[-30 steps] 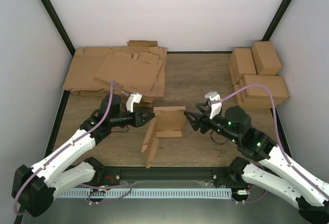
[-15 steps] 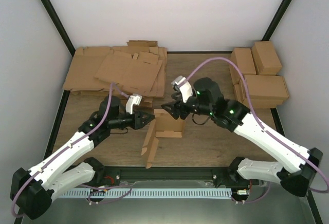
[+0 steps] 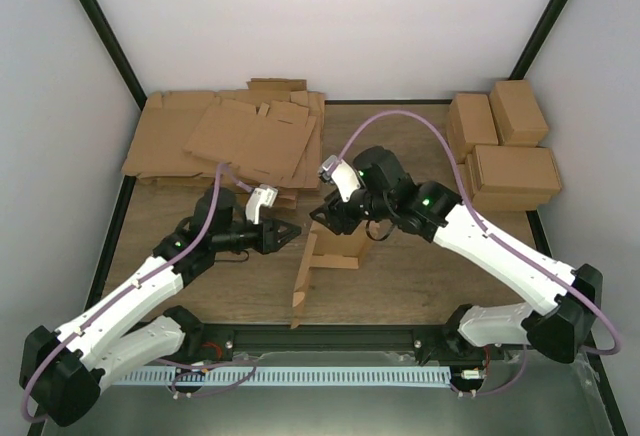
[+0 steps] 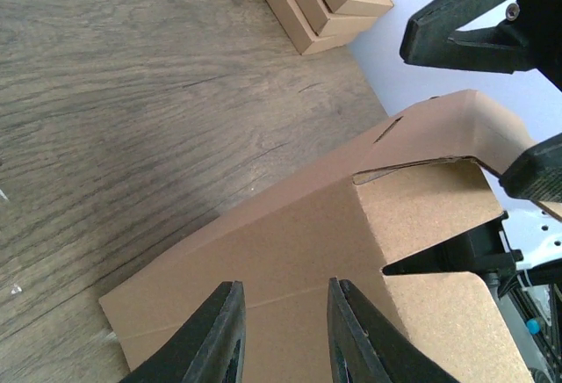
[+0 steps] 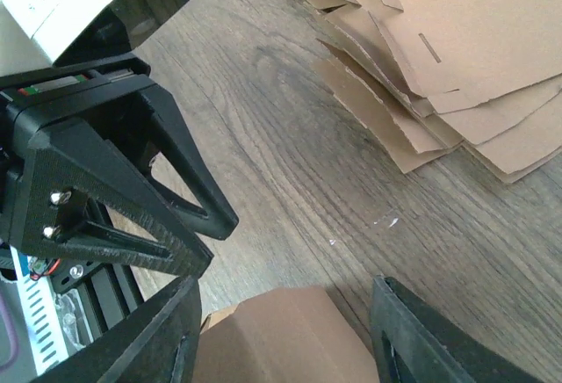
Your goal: Fold the paper box
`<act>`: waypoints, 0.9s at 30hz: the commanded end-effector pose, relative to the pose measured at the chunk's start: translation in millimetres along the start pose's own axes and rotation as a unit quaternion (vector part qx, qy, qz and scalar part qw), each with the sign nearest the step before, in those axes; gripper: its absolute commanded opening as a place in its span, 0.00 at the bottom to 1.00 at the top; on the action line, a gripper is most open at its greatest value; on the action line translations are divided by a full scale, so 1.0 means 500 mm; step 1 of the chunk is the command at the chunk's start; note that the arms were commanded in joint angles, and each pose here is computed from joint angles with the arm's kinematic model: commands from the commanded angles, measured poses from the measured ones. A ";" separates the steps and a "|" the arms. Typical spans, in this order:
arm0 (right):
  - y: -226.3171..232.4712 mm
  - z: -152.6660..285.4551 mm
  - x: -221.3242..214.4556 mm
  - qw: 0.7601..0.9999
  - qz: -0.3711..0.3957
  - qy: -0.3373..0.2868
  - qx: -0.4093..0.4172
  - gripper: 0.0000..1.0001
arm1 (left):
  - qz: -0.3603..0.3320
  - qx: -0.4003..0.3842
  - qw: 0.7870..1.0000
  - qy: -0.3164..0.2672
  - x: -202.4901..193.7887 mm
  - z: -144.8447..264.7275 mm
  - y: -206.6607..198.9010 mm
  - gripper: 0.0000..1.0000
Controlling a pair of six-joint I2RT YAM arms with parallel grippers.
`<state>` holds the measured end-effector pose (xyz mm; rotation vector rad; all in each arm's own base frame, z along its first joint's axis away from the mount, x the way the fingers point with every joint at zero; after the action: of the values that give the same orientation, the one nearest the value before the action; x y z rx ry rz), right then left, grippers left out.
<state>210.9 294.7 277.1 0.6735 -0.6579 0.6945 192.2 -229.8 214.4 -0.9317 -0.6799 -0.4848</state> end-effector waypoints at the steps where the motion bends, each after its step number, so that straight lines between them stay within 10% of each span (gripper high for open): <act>1: 0.002 0.032 -0.004 1.000 0.007 -0.006 -0.002 0.55 | -0.004 -0.005 1.000 0.001 -0.001 -0.003 -0.005 0.29; 27: -0.076 0.059 -0.048 0.995 -0.065 -0.071 -0.009 0.68 | 0.006 -0.022 0.999 -0.023 0.025 -0.010 -0.019 0.46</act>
<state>221.0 239.5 258.4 0.6744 -0.7351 0.5073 194.8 -234.5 215.3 -0.9449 -0.6766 -0.4623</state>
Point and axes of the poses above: each gripper's point midway between its finger pads, its own z axis back along the fingers, its own y axis along the line the jaws close on, x = y × z, the point moved 2 cm from there along z, back along the fingers, and after that the axes turned 8 degrees about -z, right-handed, at the moved point
